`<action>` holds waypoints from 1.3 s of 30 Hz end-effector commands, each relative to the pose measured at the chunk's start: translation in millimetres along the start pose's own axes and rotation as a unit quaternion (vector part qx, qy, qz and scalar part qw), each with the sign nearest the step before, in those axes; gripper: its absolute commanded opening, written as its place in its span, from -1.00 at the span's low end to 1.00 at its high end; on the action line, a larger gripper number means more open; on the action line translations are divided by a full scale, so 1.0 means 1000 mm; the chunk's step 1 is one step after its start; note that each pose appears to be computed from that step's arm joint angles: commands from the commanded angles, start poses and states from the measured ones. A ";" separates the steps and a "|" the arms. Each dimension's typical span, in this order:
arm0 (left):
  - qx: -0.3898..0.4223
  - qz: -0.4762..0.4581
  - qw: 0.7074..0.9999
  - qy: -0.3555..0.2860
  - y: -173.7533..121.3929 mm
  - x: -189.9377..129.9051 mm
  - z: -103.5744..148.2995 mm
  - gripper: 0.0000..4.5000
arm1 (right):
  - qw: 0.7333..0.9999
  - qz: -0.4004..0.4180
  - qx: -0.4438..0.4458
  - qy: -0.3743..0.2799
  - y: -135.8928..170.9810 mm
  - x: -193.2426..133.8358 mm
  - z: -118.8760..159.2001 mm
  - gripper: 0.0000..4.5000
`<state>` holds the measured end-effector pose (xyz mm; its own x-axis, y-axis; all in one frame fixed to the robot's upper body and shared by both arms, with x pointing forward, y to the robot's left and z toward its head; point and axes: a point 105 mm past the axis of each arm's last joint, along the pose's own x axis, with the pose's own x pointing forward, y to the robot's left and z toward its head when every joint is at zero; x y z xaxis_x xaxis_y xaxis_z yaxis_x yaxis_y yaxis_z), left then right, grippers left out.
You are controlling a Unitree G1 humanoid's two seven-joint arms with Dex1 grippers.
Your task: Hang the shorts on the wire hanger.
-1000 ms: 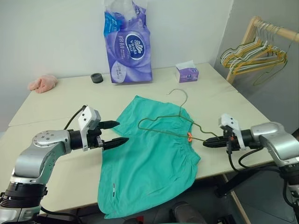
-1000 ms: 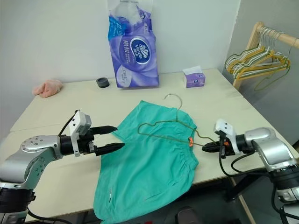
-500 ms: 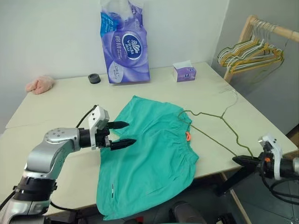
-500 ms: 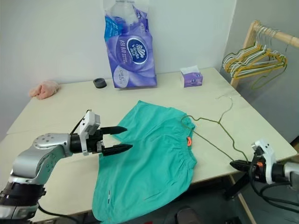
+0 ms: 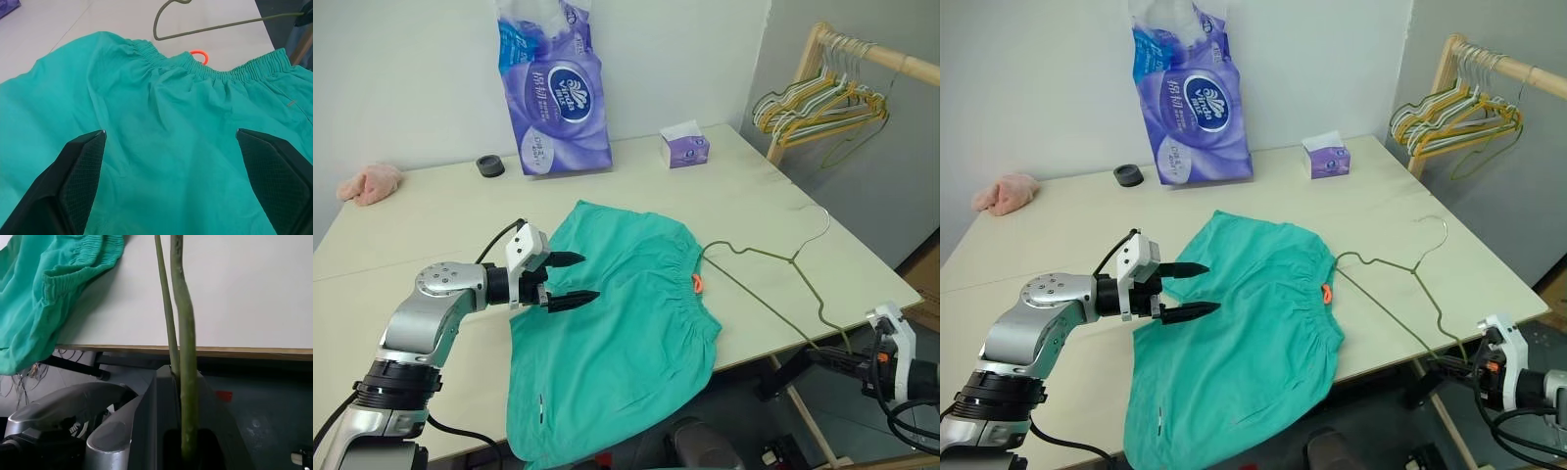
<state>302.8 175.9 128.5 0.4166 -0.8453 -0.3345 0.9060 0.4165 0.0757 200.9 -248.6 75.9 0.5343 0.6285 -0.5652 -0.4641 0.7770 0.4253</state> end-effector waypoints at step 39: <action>0.079 -0.013 0.997 -0.002 -0.010 0.003 0.006 1.00 | 0.995 0.014 0.096 -0.021 0.006 0.002 -0.013 -1.00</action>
<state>295.0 171.1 123.1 0.3984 -0.8486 -0.3480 0.9170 0.3601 0.1715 187.4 -247.7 62.2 0.5499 0.6336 -0.5443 -0.3085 0.7596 0.5726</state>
